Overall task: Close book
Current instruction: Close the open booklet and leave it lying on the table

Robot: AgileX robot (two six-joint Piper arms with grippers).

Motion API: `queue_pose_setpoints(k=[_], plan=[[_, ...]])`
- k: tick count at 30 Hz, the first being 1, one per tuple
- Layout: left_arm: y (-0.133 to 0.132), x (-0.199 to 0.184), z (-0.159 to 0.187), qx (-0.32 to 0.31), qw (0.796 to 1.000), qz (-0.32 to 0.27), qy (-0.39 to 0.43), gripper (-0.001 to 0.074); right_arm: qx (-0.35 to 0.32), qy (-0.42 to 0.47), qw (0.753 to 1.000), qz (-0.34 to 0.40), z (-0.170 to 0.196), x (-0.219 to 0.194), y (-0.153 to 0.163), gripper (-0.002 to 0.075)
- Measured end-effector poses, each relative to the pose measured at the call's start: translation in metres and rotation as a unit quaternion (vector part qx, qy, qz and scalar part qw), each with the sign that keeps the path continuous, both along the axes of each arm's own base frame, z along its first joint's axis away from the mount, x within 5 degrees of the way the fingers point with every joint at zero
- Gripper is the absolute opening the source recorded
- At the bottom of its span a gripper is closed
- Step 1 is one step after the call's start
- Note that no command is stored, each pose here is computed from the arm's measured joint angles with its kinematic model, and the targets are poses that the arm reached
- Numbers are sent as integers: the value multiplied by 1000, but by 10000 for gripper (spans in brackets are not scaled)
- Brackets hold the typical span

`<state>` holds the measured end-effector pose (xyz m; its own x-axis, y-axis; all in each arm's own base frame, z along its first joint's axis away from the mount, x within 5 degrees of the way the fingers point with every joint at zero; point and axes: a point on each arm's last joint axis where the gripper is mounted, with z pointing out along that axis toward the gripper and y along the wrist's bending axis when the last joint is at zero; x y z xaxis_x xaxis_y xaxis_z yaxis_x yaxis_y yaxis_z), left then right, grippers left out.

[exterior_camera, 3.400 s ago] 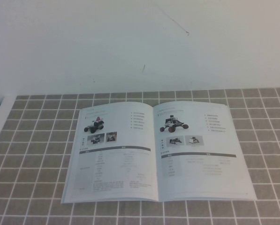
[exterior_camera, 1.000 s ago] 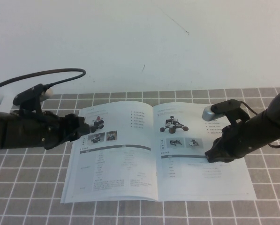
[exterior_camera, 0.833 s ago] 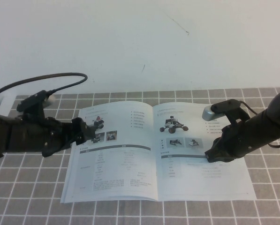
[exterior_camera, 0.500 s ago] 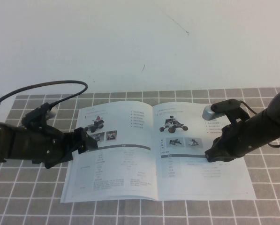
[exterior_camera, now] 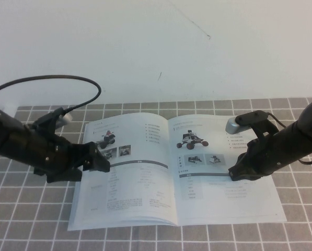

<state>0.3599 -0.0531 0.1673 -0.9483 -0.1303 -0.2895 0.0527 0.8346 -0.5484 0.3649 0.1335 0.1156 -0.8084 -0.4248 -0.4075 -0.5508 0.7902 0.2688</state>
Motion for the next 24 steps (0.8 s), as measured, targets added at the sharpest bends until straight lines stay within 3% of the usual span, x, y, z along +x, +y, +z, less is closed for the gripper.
queue_pose_setpoints(k=[9, 24], plan=[[8, 15, 23, 52, 999, -1, 15, 643, 2, 4, 1000, 2, 0, 0, 0, -3], [14, 16, 18, 89, 996, 20, 25, 643, 7, 15, 1000, -17, 0, 0, -1, -3]])
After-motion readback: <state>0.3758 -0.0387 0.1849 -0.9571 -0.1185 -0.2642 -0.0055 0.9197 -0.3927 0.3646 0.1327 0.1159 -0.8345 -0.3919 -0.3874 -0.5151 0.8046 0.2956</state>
